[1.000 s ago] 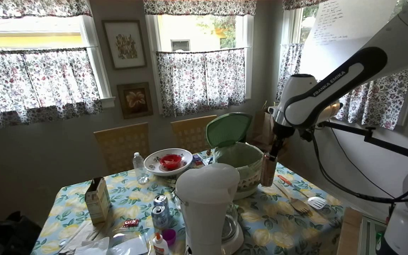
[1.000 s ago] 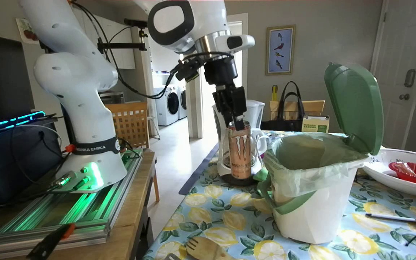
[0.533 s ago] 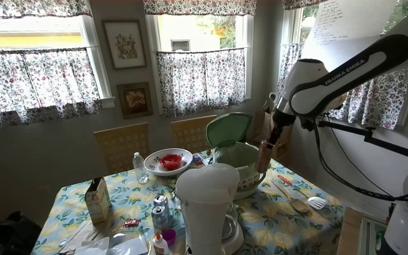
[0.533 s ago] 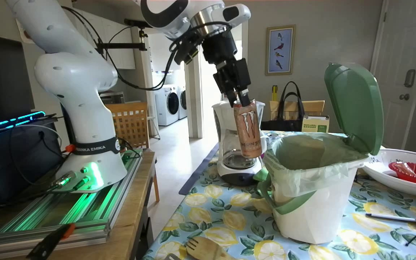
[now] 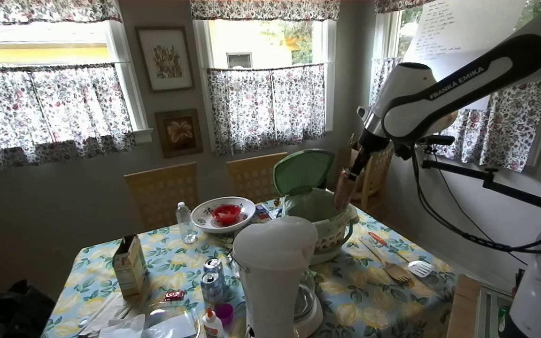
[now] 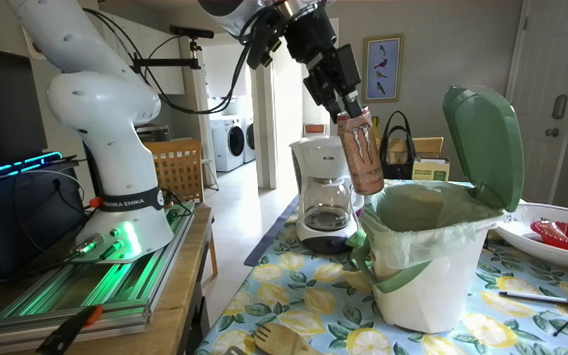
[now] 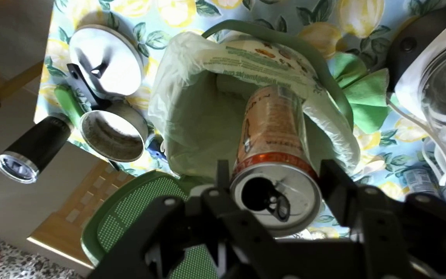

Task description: Open the white and green bin then place the two empty cans from the table inside the bin.

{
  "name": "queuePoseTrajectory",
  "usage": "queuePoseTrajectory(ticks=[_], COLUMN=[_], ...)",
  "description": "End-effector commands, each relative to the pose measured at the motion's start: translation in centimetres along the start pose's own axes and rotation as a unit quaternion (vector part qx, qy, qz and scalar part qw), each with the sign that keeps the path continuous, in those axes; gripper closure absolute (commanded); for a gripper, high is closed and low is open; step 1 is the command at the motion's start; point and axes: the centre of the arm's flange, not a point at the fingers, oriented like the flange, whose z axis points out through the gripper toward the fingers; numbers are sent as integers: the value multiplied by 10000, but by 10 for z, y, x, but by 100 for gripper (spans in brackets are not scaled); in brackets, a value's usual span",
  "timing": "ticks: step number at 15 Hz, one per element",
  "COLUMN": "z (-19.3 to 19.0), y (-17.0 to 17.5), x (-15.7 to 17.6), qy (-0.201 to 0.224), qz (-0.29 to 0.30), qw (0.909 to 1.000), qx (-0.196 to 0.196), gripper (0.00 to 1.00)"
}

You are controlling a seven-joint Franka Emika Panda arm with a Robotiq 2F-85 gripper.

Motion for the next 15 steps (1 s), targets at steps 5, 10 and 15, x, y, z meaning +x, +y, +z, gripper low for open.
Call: queuePoseTrajectory(ticks=[5, 10, 15], z=[30, 60, 83], y=[27, 34, 33], x=[32, 41, 48], qy=[243, 192, 102], qz=[180, 146, 56], qw=[9992, 9994, 9996], qx=[-276, -260, -241], gripper=[65, 65, 65])
